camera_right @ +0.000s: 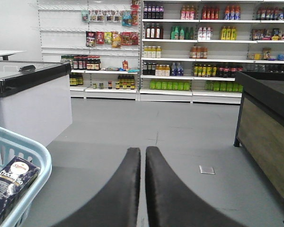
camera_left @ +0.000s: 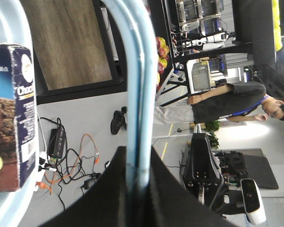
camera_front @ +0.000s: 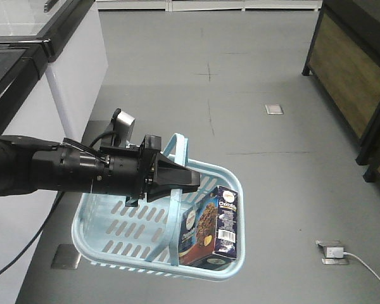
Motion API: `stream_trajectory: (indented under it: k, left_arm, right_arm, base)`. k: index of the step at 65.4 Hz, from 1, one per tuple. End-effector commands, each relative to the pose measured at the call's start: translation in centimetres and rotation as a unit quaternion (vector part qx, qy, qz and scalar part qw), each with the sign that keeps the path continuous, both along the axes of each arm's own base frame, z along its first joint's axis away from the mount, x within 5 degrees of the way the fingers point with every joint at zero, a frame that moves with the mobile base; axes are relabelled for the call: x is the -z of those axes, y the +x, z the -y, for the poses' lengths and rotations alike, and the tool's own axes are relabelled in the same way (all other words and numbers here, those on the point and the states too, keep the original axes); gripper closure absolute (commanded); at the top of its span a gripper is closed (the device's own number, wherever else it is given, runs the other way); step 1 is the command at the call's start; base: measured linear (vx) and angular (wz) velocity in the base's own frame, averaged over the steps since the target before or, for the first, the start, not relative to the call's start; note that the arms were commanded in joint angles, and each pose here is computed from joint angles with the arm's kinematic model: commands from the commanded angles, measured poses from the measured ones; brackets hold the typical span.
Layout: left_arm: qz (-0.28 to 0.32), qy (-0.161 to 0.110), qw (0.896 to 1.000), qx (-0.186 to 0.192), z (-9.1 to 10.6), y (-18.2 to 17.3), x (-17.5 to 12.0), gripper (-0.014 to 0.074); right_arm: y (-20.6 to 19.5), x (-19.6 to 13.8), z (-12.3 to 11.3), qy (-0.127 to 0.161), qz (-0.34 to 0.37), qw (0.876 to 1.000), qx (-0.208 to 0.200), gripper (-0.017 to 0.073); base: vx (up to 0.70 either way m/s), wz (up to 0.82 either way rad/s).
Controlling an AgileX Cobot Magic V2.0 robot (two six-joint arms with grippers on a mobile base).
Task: Left arm holds basket, right arm returns cookies
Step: 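Hold the basket with the cookie box raised in the left gripper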
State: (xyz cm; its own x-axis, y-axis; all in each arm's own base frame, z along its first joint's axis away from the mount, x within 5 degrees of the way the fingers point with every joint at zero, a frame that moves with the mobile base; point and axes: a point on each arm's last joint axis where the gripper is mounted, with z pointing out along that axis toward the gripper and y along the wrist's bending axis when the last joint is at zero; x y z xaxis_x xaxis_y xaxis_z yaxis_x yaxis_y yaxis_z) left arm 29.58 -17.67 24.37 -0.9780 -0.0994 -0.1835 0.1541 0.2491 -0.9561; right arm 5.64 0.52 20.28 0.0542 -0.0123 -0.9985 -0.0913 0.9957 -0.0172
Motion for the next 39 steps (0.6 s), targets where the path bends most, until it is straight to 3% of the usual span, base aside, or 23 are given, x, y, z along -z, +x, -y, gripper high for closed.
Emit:
stream_trajectory:
  k: [1, 39]
  left_arm:
    - [0.022, -0.081, 0.996, -0.016, 0.12, -0.24, -3.83, 0.0596]
    - [0.023, -0.075, 0.997, -0.019, 0.10, -0.18, -3.73, 0.0596]
  right_arm:
    - [-0.07, -0.06, -0.01, 0.000, 0.032, 0.999, 0.000, 0.0565]
    - [-0.07, -0.06, -0.02, 0.000, 0.033, 0.999, -0.001, 0.0565]
  base:
    - [0.00, 0.00]
    - [0.00, 0.00]
